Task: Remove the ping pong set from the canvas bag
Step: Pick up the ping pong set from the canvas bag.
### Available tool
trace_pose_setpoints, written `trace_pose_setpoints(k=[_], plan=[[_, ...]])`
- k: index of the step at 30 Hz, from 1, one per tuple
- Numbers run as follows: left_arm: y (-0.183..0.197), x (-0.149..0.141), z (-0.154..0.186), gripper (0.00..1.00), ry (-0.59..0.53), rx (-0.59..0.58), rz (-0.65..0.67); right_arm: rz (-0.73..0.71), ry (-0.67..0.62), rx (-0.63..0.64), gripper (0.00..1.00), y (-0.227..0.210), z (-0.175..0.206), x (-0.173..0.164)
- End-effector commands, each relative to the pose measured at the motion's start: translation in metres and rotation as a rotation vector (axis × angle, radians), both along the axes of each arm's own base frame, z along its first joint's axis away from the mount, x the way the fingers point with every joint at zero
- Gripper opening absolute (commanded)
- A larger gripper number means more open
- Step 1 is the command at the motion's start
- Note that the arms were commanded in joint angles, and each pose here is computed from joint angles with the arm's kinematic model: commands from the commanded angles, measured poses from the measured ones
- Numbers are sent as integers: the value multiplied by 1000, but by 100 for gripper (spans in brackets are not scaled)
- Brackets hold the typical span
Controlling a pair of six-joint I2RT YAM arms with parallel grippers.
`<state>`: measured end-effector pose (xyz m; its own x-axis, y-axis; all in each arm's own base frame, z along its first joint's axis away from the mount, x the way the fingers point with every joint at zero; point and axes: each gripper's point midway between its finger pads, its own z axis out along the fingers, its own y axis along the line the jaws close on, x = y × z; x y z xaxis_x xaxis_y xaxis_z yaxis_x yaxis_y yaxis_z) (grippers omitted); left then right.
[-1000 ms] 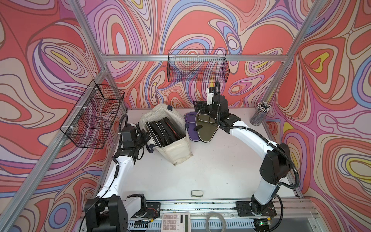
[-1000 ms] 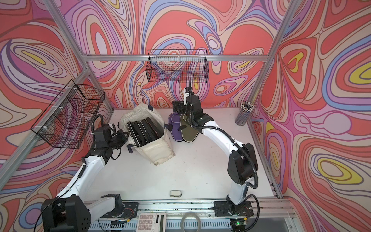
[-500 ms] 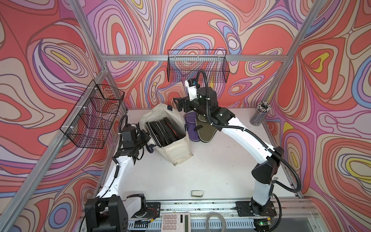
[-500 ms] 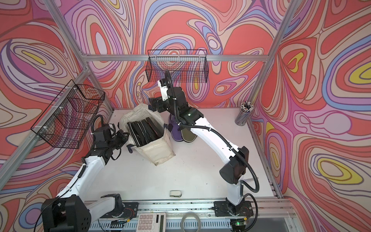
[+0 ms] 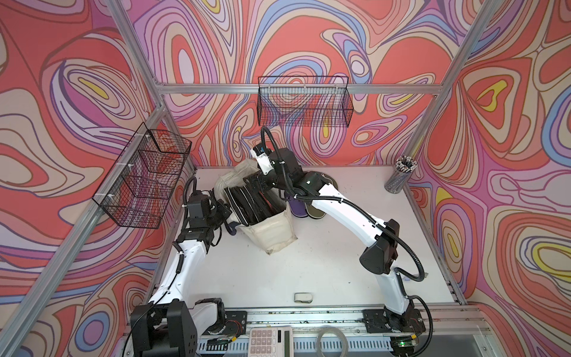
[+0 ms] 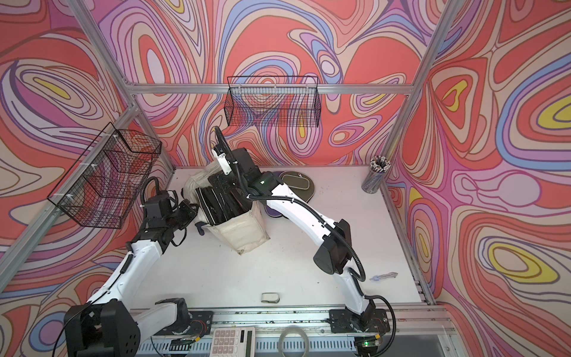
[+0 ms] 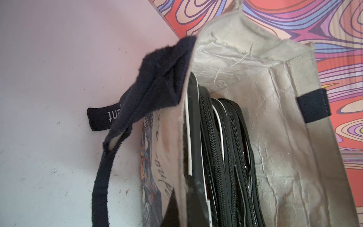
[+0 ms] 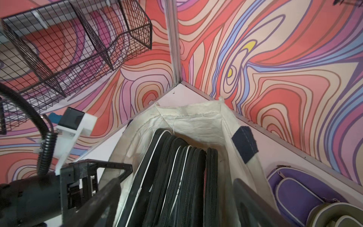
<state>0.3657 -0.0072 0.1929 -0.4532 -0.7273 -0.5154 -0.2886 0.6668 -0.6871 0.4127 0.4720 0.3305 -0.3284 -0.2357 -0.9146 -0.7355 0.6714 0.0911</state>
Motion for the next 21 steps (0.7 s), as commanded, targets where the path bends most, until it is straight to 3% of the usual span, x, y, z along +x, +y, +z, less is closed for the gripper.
trace_pose_setpoints(k=[1, 16, 21], plan=[[4, 5, 11, 0, -51, 6, 10, 9, 31, -45, 92, 6, -28, 5], [5, 2, 2, 0, -37, 10, 17, -54, 119, -44, 92, -4, -85, 53], [4, 2, 3, 0, -42, 8, 14, -83, 163, -60, 86, -12, -111, 67]])
